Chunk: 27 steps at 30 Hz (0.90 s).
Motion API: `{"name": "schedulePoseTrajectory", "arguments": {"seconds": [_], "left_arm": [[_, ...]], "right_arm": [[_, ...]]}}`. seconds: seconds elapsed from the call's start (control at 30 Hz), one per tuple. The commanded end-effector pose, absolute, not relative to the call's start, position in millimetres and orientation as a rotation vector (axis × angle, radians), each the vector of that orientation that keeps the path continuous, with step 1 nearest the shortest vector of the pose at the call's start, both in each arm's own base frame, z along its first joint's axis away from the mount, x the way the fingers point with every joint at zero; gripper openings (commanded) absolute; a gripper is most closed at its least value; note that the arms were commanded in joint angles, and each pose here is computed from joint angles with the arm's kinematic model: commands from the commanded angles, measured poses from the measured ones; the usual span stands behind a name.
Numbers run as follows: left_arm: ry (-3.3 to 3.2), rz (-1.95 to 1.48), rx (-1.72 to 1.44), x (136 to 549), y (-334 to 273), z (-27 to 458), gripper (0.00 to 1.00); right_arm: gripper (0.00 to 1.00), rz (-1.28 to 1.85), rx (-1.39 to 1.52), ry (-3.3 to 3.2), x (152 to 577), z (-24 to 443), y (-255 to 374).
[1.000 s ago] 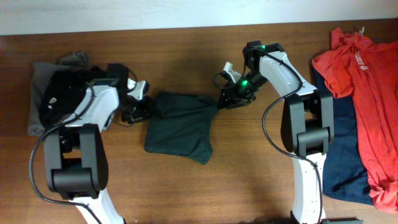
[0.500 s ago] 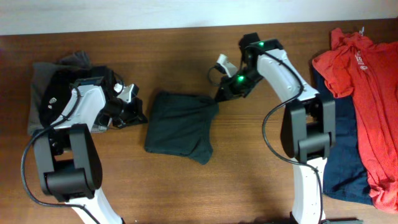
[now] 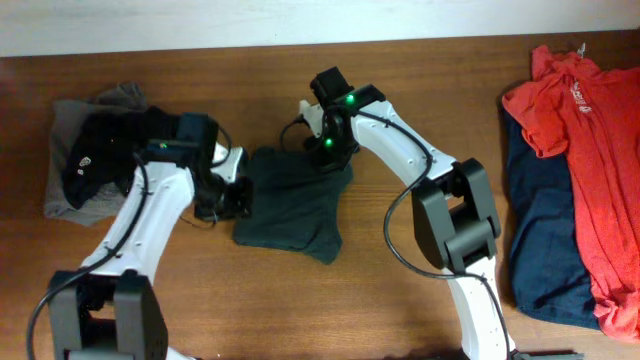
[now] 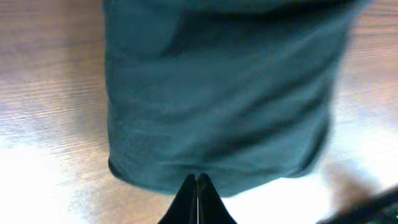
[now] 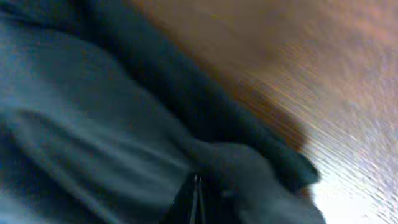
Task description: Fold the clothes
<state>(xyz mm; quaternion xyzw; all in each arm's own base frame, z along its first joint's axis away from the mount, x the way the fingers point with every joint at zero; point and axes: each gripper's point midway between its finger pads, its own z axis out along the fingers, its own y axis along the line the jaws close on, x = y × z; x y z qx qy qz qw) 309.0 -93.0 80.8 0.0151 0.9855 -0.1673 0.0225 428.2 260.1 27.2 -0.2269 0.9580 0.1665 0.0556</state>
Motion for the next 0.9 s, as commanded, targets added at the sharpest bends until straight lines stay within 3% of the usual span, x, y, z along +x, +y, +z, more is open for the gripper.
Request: {"name": "schedulePoseTrajectory", "arguments": {"seconds": [0.0, 0.2, 0.37, 0.67, 0.77, 0.87], "left_arm": [[3.087, -0.484, -0.064, 295, -87, 41, 0.08], [2.938, -0.478, -0.018, 311, -88, 9, 0.12], [2.695, -0.478, 0.031, 364, -94, 25, 0.18], [2.358, -0.598, -0.064, 443, -103, 98, 0.18], [2.388, -0.629, -0.071, 446, -102, 117, 0.22], [2.517, -0.615, -0.122, 429, -95, 124, 0.25]], "right_arm": [[0.04, 0.405, -0.555, 3.053, 422, -2, 228], [0.04, 0.323, -0.279, 3.352, 370, 1, 202], [0.04, 0.286, -0.253, 3.481, 337, 12, 205], [0.04, 0.359, -0.339, 3.337, 347, 54, 217], [0.04, 0.406, -0.548, 3.212, 356, 71, 222], [0.04, 0.414, -0.577, 3.183, 359, 76, 222]]}}
